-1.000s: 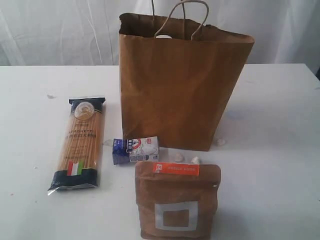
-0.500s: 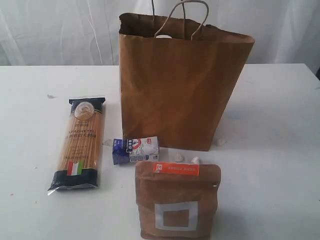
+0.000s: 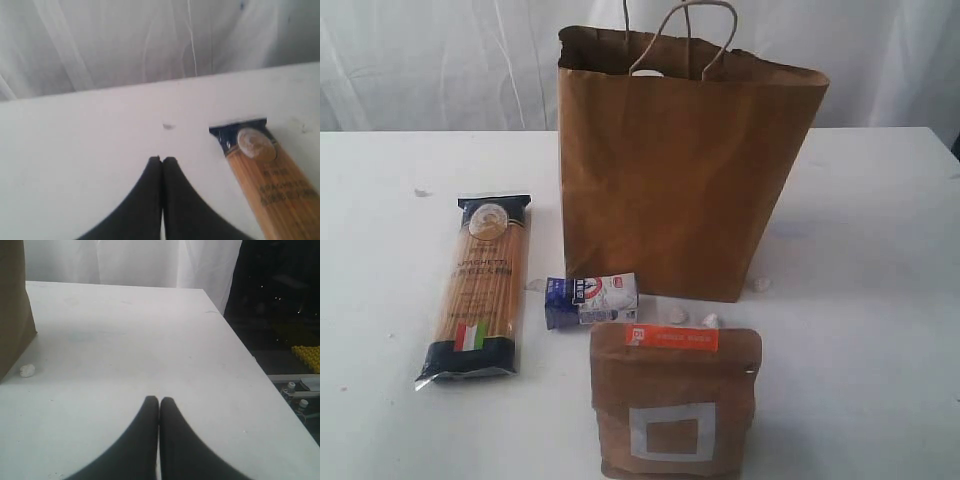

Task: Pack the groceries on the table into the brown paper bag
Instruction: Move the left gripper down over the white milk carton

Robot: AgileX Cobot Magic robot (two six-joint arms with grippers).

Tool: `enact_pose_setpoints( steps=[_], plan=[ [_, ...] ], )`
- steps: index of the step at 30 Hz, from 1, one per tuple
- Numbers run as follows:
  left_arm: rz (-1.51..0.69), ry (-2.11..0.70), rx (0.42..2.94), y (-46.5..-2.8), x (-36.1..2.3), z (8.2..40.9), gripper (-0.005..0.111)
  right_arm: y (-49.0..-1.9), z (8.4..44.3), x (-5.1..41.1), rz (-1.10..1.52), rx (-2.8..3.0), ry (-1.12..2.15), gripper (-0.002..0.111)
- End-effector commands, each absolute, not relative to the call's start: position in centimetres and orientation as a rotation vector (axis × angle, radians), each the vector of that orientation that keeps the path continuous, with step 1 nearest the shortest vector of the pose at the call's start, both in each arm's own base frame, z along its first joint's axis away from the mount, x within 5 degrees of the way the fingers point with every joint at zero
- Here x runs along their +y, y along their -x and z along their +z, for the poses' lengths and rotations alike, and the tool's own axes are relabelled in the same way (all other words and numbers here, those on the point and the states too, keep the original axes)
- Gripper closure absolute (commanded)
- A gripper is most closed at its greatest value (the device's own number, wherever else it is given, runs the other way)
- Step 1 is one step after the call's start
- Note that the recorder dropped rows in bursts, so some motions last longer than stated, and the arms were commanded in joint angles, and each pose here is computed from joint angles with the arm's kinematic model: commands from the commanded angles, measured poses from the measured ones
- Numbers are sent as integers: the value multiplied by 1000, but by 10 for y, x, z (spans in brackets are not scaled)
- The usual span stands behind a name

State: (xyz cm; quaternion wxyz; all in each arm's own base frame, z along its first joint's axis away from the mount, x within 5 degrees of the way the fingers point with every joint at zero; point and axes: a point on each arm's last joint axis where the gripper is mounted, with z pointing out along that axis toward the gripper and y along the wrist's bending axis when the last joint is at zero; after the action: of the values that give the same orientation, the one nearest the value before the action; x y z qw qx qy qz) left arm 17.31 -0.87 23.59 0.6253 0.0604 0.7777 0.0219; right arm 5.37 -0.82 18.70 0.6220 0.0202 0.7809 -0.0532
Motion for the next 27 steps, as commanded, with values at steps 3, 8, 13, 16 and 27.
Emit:
enact_pose_setpoints(
  steps=[3, 8, 13, 16, 27],
  plan=[
    [51, -148, 1840, -202, -11, 208, 107, -54, 185, -8, -135, 1793, -35, 108],
    [-153, -269, 1803, -205, -31, 240, 107, -54, 185, -8, -135, 1793, -35, 108],
    [315, -228, 2262, -224, -25, 277, 107, -54, 185, -8, -135, 1793, -35, 108],
    [107, -941, 2248, -217, -92, 259, 107, -54, 185, -8, -121, 1792, -52, 108],
    [-42, -1695, 1838, -200, -165, 227, 107, -54, 185, -8, -121, 1792, -52, 108]
  ],
)
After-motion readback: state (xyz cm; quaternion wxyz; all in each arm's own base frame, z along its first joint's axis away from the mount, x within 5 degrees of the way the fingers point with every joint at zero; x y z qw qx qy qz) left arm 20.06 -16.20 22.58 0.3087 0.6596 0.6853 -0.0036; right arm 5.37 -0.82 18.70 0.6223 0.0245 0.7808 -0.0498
